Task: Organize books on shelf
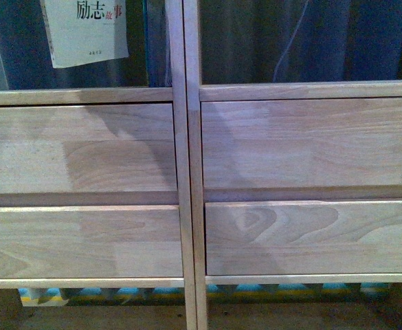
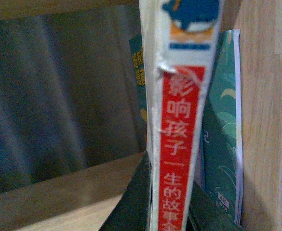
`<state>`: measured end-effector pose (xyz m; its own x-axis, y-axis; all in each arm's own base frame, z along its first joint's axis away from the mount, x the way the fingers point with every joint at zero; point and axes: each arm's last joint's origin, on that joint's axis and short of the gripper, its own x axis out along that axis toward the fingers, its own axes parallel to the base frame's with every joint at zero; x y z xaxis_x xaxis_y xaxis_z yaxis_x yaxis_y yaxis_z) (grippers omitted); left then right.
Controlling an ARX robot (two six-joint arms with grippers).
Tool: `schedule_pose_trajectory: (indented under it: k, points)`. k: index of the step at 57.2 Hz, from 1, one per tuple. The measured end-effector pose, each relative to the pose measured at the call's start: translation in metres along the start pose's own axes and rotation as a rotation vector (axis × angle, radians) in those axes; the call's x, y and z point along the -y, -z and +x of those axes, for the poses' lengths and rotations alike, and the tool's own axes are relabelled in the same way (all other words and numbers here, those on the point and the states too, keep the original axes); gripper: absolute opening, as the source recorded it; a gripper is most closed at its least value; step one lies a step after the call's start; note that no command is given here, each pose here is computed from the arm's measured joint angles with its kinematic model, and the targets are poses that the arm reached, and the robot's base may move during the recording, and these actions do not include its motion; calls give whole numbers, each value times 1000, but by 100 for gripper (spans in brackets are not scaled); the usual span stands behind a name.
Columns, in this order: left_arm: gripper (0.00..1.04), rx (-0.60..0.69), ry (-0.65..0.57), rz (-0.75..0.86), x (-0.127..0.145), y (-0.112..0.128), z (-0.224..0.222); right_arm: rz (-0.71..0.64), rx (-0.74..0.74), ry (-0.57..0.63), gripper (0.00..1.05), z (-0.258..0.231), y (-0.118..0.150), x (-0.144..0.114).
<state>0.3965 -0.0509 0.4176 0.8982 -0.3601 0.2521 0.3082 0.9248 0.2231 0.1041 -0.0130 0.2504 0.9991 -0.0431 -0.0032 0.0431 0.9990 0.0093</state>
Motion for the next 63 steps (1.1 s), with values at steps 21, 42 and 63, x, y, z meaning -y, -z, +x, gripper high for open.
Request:
schedule_pose_trajectory:
  k: [21, 42, 63]
  points:
    - [7, -78, -112, 7, -15, 19, 67, -6, -8, -43, 3, -6, 50, -12]
    - [7, -86, -88, 16, -1, 26, 91, -6, -8, -43, 3, -6, 66, -12]
    - [15, -167, -104, 42, 10, 34, 105, -6, -6, -43, 3, -6, 75, -12]
